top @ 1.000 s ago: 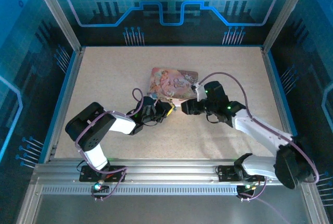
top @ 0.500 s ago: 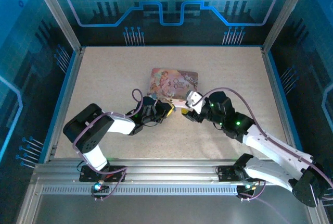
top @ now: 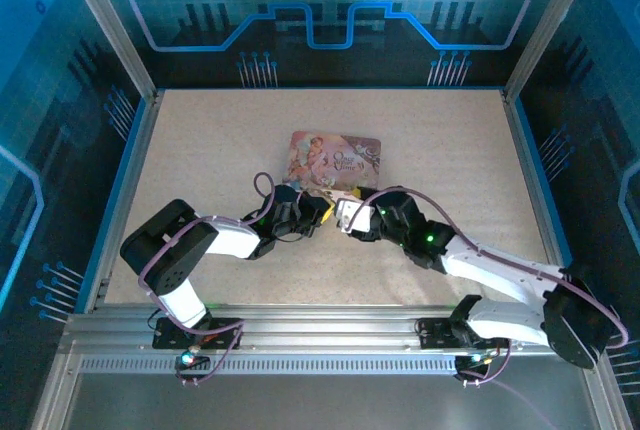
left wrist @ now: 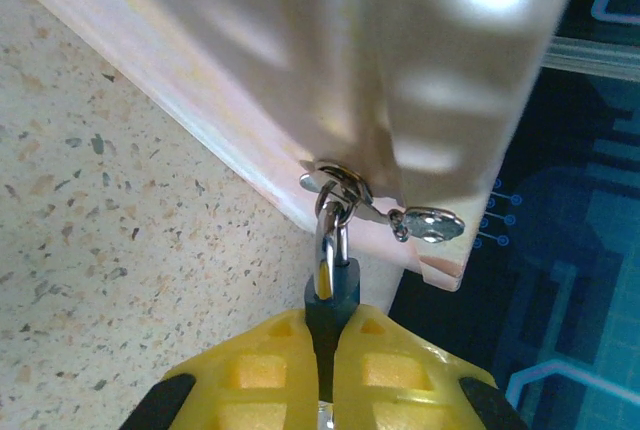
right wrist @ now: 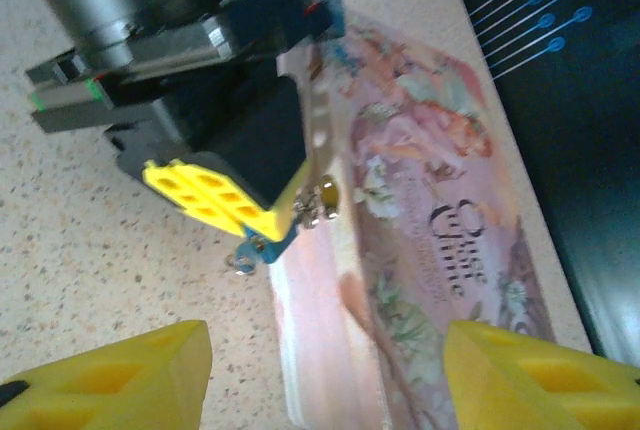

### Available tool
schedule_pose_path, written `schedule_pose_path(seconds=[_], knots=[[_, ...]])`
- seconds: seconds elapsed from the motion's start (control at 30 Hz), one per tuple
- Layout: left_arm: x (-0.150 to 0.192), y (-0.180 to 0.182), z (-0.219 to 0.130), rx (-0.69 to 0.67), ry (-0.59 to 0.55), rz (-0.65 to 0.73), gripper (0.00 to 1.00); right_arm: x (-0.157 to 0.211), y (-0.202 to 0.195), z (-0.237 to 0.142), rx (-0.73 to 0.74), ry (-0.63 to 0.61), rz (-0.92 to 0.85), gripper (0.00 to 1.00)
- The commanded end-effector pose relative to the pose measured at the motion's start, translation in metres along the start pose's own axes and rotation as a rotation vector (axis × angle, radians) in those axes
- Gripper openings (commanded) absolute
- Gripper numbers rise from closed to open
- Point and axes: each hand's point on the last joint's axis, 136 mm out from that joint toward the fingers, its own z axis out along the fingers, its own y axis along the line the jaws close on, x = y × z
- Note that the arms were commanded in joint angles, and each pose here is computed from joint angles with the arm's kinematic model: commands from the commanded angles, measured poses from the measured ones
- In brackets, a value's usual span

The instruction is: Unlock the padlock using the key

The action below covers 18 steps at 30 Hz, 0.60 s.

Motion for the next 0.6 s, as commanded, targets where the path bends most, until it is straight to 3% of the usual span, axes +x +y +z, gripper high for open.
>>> schedule_pose_path(seconds=[0.0, 0.4, 0.57], knots=[[0.005, -0.039, -0.003, 0.101, 0.01, -0.023, 0.0, -0.004, 0.003, 0.009, 0.031, -0.007, -0.038, 0.63], [0.007, -0.042, -0.006, 0.104, 0.016, -0.05, 0.0, 0.001, 0.014, 0.044, 0.023, 0.02, -0.054, 0.52], [0.007, -0.042, -0.006, 0.102, 0.018, -0.052, 0.0, 0.001, 0.018, 0.054, 0.011, 0.023, -0.05, 0.44]])
